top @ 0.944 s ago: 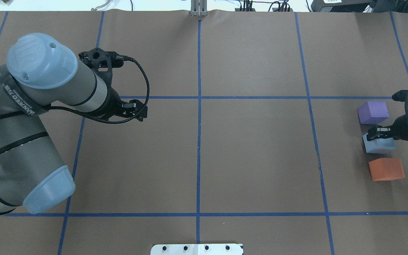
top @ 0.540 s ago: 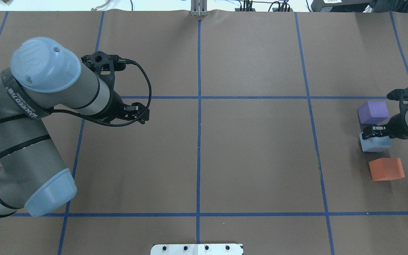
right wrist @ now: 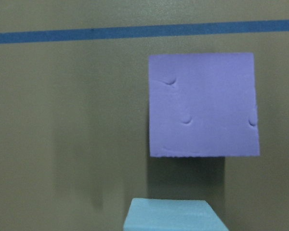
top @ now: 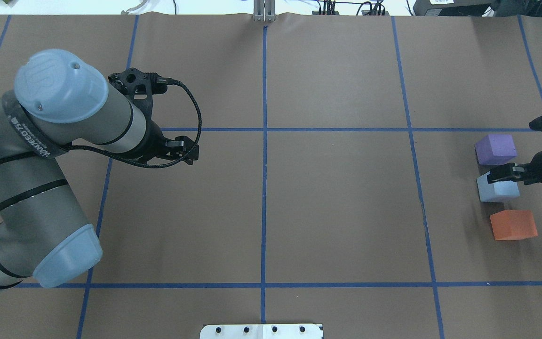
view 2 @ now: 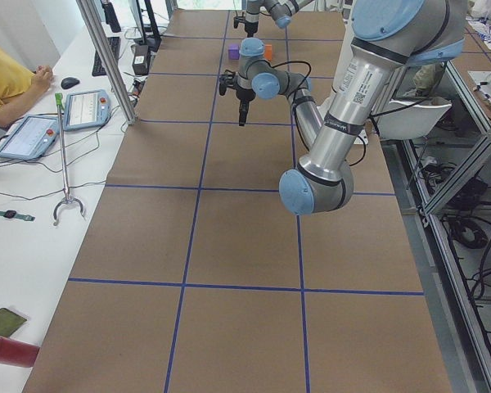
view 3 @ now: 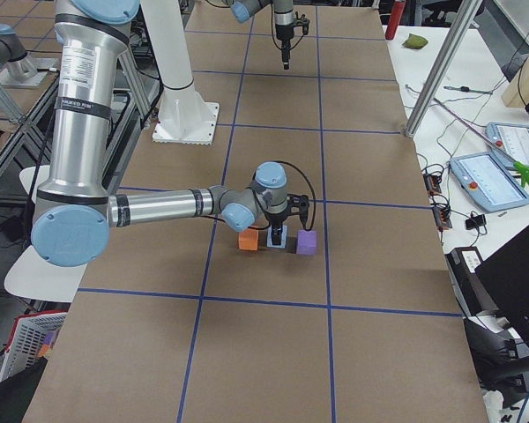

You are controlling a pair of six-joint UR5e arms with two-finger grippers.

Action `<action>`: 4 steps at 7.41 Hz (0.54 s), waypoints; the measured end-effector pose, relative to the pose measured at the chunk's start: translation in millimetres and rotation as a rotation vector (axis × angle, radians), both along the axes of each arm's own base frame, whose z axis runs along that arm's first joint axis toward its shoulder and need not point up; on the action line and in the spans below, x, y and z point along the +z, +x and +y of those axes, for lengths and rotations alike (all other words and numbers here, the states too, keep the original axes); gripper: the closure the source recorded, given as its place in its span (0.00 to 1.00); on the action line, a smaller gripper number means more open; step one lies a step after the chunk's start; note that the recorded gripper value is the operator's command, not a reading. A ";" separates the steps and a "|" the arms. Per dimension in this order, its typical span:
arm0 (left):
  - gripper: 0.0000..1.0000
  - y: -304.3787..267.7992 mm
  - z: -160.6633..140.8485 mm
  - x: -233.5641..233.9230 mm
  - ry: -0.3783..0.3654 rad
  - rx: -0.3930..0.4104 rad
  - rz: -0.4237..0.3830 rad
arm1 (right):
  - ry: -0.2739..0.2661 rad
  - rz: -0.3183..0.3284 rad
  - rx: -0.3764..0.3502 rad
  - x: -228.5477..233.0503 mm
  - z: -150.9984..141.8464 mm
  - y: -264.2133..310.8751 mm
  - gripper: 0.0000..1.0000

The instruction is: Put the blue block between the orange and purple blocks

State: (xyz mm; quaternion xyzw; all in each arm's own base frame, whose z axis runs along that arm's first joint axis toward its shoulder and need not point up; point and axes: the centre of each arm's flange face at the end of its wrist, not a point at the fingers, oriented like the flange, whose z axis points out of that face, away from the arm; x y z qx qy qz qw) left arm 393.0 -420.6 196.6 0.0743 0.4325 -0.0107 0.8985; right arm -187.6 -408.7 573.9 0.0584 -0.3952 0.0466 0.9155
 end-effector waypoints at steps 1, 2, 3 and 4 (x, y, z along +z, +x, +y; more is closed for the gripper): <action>0.00 -3.1 0.1 -2.7 0.004 -0.003 0.006 | 0.017 -0.008 0.019 -6.1 3.9 26.1 0.00; 0.00 -10.6 -1.3 -4.7 0.013 -0.007 0.009 | 0.035 -0.030 0.021 -8.7 2.7 58.1 0.00; 0.00 -23.7 -6.7 -0.7 0.034 -0.006 -0.001 | 0.050 -0.060 0.022 -9.1 -1.1 95.0 0.00; 0.00 -48.3 -17.5 15.4 0.071 0.011 -0.031 | 0.064 -0.072 0.025 -7.6 -4.8 129.8 0.00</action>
